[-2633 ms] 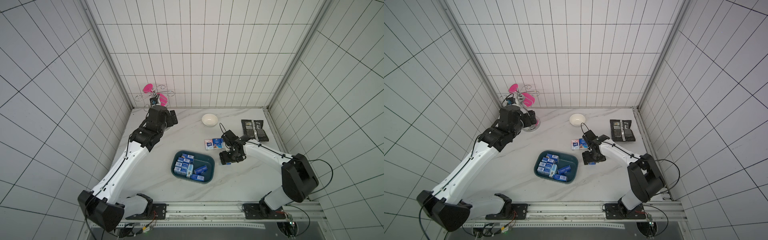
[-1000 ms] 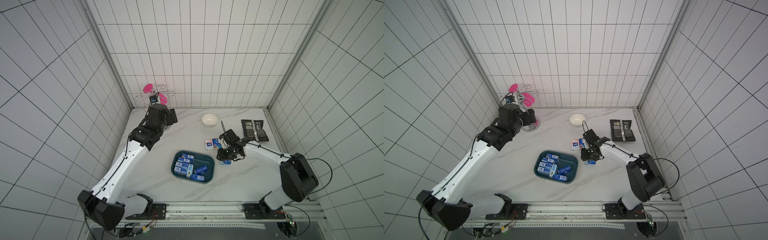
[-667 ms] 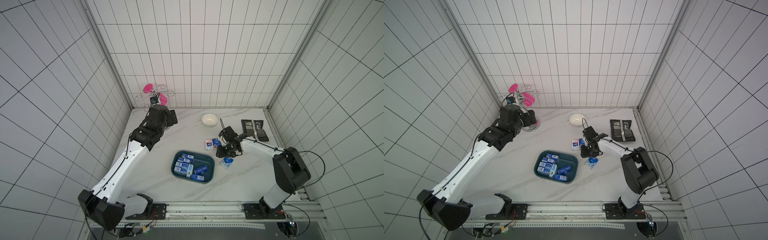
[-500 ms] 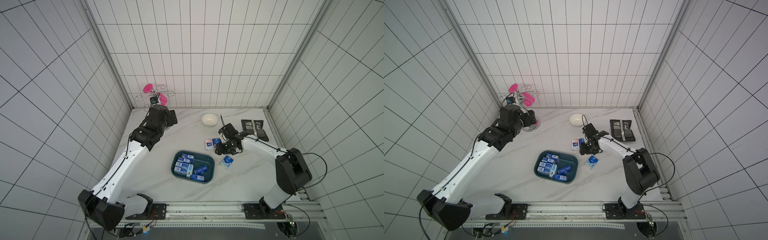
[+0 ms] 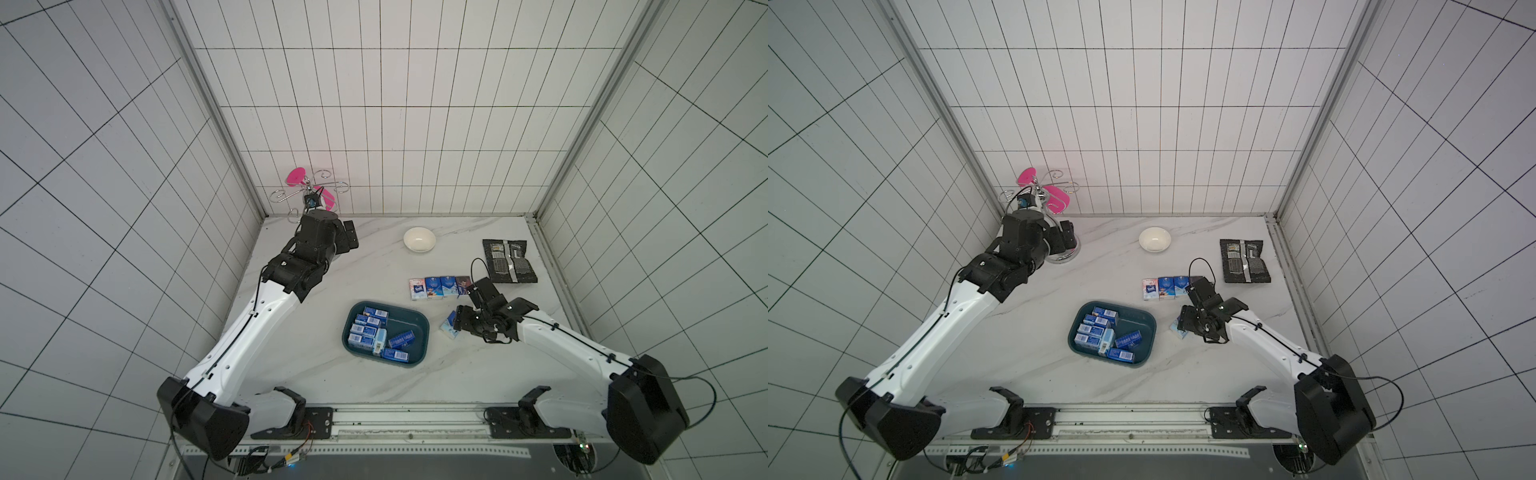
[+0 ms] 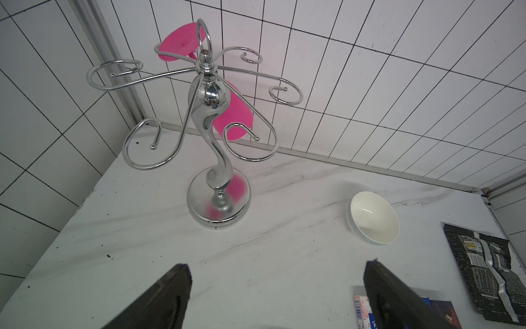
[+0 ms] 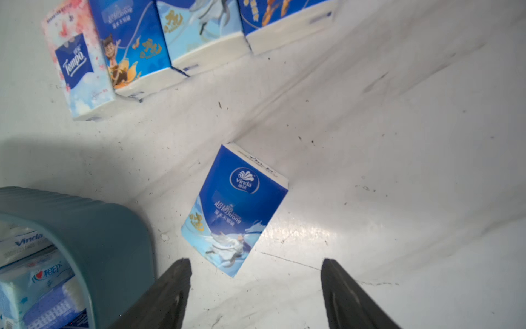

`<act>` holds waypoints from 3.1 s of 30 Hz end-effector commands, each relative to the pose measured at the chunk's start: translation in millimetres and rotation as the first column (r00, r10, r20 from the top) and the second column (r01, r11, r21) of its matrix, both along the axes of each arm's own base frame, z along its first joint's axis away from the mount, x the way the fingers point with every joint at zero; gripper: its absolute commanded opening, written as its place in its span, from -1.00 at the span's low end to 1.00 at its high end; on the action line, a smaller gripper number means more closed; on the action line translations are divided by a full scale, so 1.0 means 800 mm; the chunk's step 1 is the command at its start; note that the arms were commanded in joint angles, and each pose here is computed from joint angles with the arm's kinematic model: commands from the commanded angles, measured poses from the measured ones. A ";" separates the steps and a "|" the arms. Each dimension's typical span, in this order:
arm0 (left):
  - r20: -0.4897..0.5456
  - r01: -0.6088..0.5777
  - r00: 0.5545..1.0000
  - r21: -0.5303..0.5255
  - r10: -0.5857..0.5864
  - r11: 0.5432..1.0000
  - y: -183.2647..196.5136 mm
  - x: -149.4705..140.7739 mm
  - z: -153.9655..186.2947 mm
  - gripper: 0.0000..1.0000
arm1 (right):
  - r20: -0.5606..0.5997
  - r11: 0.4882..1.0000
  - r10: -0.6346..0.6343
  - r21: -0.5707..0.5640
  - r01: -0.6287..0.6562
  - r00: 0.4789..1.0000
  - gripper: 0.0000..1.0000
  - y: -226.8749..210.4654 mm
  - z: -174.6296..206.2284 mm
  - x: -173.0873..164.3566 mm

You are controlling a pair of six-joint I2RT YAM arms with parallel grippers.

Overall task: Take the pocket tissues out of the storage box
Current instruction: Move the pocket tissues to the center of the board.

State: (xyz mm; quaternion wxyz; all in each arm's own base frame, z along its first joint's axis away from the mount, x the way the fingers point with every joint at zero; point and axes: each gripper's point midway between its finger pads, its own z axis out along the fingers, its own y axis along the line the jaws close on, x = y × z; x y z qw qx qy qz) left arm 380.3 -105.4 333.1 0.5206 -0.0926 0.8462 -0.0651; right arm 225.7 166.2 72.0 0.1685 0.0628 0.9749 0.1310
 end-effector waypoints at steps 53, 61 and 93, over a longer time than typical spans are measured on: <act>0.018 0.069 0.997 -0.008 -0.069 0.998 -0.034 0.003 0.009 0.96 | -0.163 0.960 0.239 -0.108 -0.258 0.957 0.19 -0.025 -0.043 0.053; 0.024 0.068 0.997 -0.017 -0.067 0.998 -0.031 -0.005 0.014 0.96 | -0.190 0.935 0.250 -0.207 -0.287 0.949 0.36 -0.046 -0.030 0.070; 0.021 0.073 0.997 -0.007 -0.073 0.997 -0.040 0.001 0.017 0.95 | -0.197 0.911 0.252 -0.282 -0.300 0.948 0.43 -0.034 -0.055 0.047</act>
